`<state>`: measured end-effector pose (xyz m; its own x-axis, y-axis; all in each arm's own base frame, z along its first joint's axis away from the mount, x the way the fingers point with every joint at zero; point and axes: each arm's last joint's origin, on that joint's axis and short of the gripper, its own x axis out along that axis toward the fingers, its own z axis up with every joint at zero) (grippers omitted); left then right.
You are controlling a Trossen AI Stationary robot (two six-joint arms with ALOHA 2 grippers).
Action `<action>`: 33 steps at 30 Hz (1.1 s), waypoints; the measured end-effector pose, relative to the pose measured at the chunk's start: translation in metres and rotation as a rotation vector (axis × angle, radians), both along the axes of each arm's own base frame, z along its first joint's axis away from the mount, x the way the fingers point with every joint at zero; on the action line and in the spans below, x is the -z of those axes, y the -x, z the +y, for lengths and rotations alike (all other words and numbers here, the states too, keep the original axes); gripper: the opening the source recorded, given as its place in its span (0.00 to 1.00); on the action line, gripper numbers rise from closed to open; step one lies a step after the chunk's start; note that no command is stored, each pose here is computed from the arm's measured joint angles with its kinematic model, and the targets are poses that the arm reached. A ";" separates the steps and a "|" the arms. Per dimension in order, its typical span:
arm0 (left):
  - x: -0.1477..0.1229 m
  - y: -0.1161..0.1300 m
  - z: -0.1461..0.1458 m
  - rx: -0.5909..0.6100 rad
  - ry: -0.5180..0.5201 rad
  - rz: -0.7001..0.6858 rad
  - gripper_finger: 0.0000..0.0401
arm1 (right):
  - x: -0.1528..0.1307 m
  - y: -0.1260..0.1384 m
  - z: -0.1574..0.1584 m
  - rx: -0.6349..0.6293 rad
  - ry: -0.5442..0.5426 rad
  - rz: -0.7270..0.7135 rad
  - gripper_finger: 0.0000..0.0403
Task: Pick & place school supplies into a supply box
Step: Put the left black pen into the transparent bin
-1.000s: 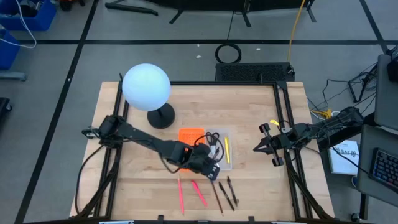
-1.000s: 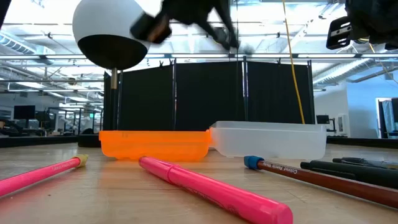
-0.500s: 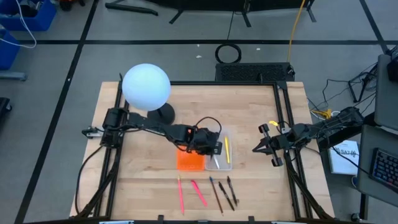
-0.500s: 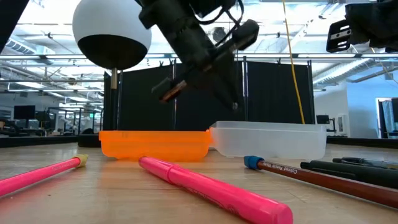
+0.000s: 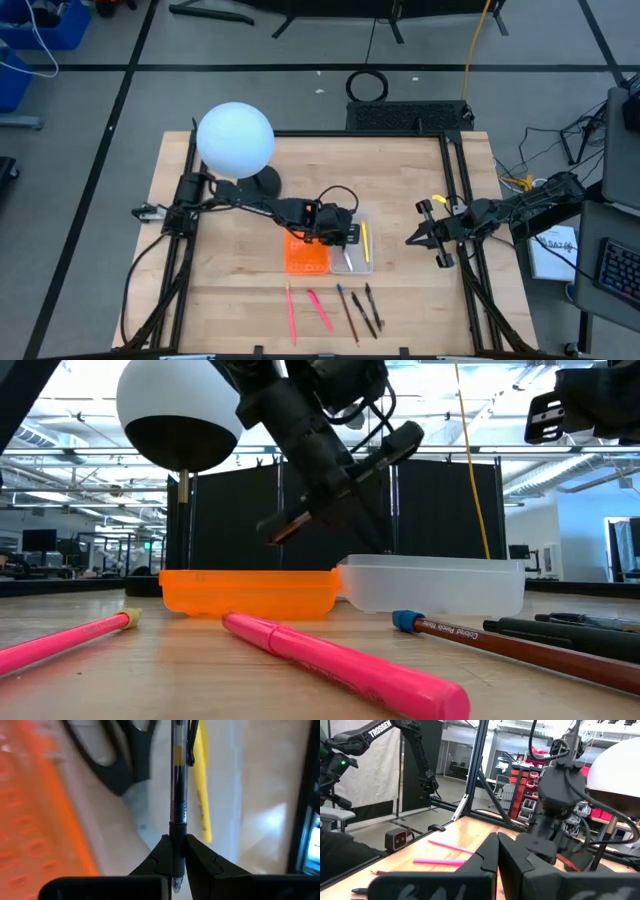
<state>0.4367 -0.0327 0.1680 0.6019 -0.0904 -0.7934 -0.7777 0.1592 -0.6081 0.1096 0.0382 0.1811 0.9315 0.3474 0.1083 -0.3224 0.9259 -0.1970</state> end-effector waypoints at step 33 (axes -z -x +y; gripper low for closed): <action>0.018 -0.014 -0.006 0.154 0.054 -0.088 0.29 | -0.001 0.000 0.000 -0.001 -0.009 -0.005 0.00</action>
